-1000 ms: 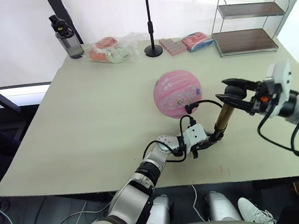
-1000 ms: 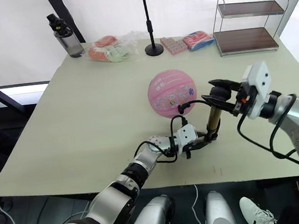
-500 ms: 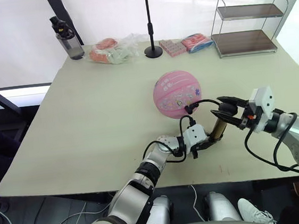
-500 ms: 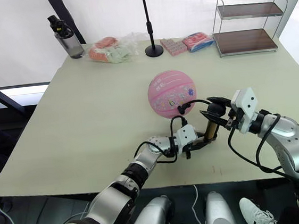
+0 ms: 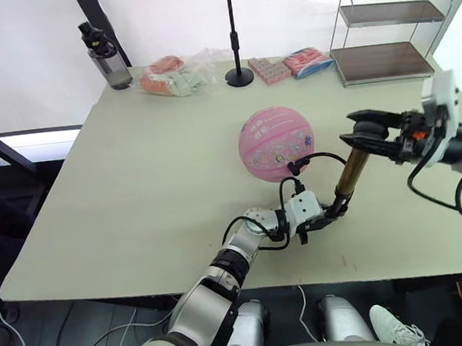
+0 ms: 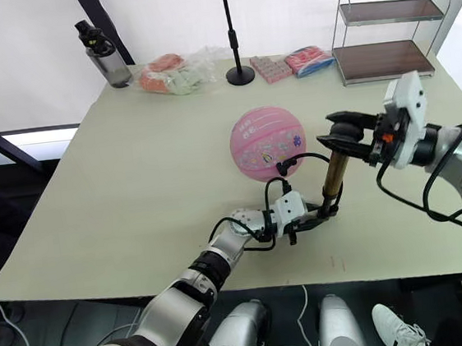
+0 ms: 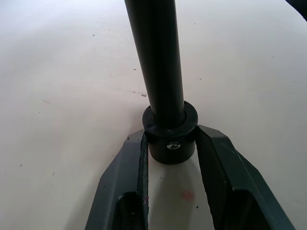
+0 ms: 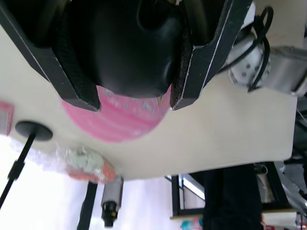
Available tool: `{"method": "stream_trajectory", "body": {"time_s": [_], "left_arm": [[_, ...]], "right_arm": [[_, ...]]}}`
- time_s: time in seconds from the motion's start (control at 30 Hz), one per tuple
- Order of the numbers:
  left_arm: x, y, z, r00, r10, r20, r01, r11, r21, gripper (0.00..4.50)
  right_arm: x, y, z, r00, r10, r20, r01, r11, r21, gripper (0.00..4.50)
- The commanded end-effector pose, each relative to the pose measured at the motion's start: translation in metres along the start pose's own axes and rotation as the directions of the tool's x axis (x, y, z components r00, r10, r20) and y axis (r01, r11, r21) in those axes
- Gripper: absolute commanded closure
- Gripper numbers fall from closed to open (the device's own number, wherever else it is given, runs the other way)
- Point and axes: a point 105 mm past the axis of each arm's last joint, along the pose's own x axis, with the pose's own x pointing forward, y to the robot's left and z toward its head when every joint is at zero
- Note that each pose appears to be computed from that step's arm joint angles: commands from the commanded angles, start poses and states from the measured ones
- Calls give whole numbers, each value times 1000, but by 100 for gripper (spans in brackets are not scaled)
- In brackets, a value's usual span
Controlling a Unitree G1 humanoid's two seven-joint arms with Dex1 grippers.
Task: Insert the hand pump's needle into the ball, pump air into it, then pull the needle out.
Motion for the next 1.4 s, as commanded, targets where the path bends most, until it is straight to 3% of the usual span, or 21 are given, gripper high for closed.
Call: {"method": "stream_trajectory", "body": {"time_s": [0.03,0.27,0.4,0.5,0.8,1.17,1.27,1.4], "left_arm": [[-6,-30,-45,983,-93,-158,82,994,-76,342],[-6,-30,-45,983,-95,-159,84,994,-73,342],[-6,-30,-45,982,-97,-159,87,994,-71,342],[-6,-29,-45,983,-96,-159,86,994,-69,342],[-7,-29,-46,982,-96,-162,86,994,-67,342],[-6,-27,-45,983,-90,-161,80,995,-64,342],[-6,-27,-44,984,-84,-159,75,995,-67,342],[-6,-28,-46,983,-89,-160,78,994,-70,342]], "right_arm": [[-15,-9,50,996,-40,80,47,995,-86,248],[-20,-11,81,992,-43,116,54,995,-86,248],[-19,-12,81,989,-56,135,65,996,-64,248],[-13,-8,59,994,-51,102,55,997,-46,248],[0,15,-50,996,-89,-5,89,996,20,248],[6,57,-159,985,-46,-169,70,988,139,248],[3,62,-166,980,-37,-195,65,989,136,248],[8,56,-144,991,-48,-124,62,991,115,248]]}}
